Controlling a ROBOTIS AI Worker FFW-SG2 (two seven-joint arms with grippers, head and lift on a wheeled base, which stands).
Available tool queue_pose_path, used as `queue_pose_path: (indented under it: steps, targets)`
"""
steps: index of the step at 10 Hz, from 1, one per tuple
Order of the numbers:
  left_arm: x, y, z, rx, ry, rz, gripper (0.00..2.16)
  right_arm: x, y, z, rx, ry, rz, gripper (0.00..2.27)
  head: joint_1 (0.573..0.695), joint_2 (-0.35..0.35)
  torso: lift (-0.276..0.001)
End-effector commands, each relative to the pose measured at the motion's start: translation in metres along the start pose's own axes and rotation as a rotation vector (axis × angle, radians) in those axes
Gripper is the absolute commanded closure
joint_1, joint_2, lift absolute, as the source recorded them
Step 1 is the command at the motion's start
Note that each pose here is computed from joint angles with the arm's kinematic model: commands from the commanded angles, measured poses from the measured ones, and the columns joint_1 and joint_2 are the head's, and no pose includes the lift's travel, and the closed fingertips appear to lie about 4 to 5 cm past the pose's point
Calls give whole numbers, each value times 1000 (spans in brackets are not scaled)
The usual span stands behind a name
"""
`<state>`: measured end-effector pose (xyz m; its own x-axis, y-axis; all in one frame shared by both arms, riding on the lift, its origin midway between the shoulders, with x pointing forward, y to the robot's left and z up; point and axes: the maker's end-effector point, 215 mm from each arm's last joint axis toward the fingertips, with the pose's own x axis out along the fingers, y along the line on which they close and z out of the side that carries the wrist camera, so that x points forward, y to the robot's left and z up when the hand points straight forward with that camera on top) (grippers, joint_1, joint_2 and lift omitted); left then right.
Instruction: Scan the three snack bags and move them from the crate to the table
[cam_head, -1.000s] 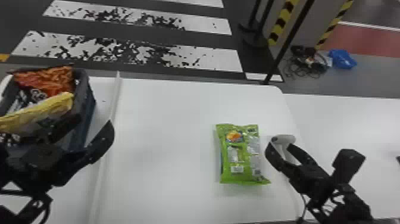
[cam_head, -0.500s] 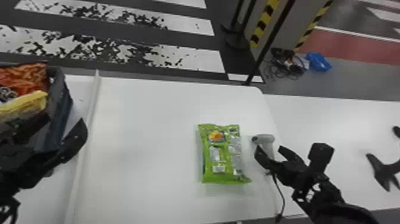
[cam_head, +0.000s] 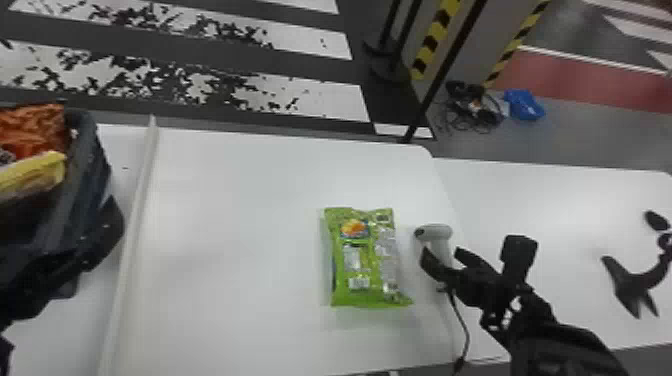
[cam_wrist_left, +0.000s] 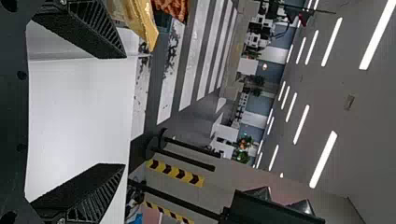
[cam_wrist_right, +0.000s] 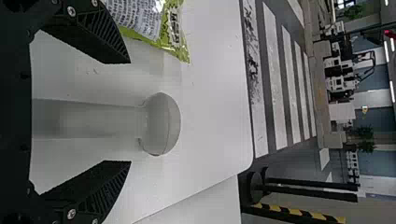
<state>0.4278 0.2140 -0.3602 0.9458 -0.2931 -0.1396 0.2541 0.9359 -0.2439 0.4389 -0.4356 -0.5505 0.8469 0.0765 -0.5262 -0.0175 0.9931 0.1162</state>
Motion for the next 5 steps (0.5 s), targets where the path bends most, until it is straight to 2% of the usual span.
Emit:
queue_pose_path:
  steps: [1,3,4,5]
  targets:
    - [-2,-1,0,-1,3,3,33,6,1,-17,5,58,13,356,695,-283,-62]
    - [-3,-3,0,1,2,-5,33,9,10,-35,29,123,44,2067,695,-275,-62]
    - [-3,-3,0,1,4,-4,33,6,16,-35,31,119,64,2240,695,-273,-62]
    - [-4,-2,-2,0,6,-4,33,1,16,-32,26,107,56,2240,695,-268,-62]
